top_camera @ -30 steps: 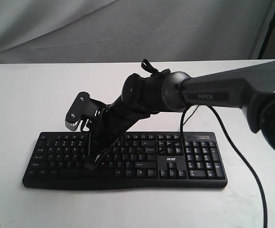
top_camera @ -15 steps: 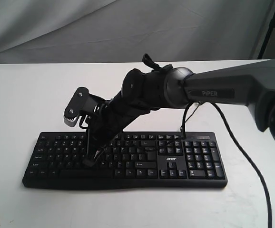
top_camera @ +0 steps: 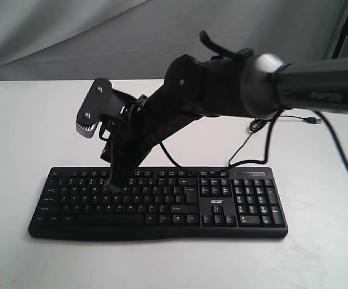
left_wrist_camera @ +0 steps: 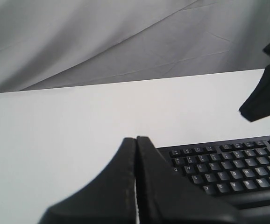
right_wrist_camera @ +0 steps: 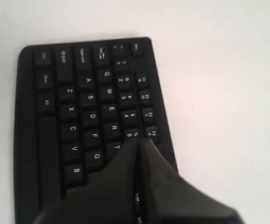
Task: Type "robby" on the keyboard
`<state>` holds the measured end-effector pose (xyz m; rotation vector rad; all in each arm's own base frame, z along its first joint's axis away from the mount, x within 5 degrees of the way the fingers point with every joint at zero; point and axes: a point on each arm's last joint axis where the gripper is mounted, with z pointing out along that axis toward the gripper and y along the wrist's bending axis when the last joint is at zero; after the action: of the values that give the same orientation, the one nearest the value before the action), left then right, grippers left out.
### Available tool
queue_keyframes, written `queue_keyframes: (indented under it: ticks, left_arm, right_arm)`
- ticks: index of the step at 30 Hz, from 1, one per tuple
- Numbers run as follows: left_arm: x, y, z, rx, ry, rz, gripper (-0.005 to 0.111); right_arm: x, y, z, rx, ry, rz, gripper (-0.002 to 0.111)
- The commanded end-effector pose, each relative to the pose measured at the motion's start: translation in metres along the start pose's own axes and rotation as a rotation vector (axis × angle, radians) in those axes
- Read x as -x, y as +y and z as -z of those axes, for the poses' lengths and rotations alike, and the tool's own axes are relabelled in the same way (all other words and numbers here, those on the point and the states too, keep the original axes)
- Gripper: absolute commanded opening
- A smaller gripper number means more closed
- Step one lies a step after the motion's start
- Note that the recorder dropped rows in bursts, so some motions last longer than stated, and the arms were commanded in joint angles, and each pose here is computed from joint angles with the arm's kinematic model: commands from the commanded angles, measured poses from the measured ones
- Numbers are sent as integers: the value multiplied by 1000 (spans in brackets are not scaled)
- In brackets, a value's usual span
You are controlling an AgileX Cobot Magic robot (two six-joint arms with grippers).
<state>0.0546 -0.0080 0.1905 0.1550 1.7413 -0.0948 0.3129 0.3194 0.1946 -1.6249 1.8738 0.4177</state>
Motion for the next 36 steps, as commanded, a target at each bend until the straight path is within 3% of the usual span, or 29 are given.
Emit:
queue_keyframes:
  ticks: [1, 6, 13, 16, 22, 28, 32, 36]
  left_arm:
    - [-1, 0, 0, -5, -5, -3, 0]
    - [-1, 0, 0, -5, -5, -3, 0]
    - [-1, 0, 0, -5, -5, -3, 0]
    - [-1, 0, 0, -5, -5, -3, 0]
    - [-1, 0, 0, -5, -5, -3, 0]
    - [-1, 0, 0, -5, -5, -3, 0]
    - [-1, 0, 0, -5, -5, -3, 0]
    - [-1, 0, 0, -5, -5, -3, 0]
  right_arm:
    - [13, 9, 59, -131, -95, 11, 0]
    - [10, 29, 133, -291, -230, -13, 0]
    - [-26, 88, 287, -596, -689, -210, 0]
    - [-41, 114, 332, -568, -889, -365, 0]
    - [-64, 150, 399, -606, -1148, -371, 0]
    - [-84, 154, 386, -641, -1134, -405, 0]
    - [-111, 144, 360, -739, -1093, -576, 0]
    - [-160, 139, 338, -943, -1030, -821, 0]
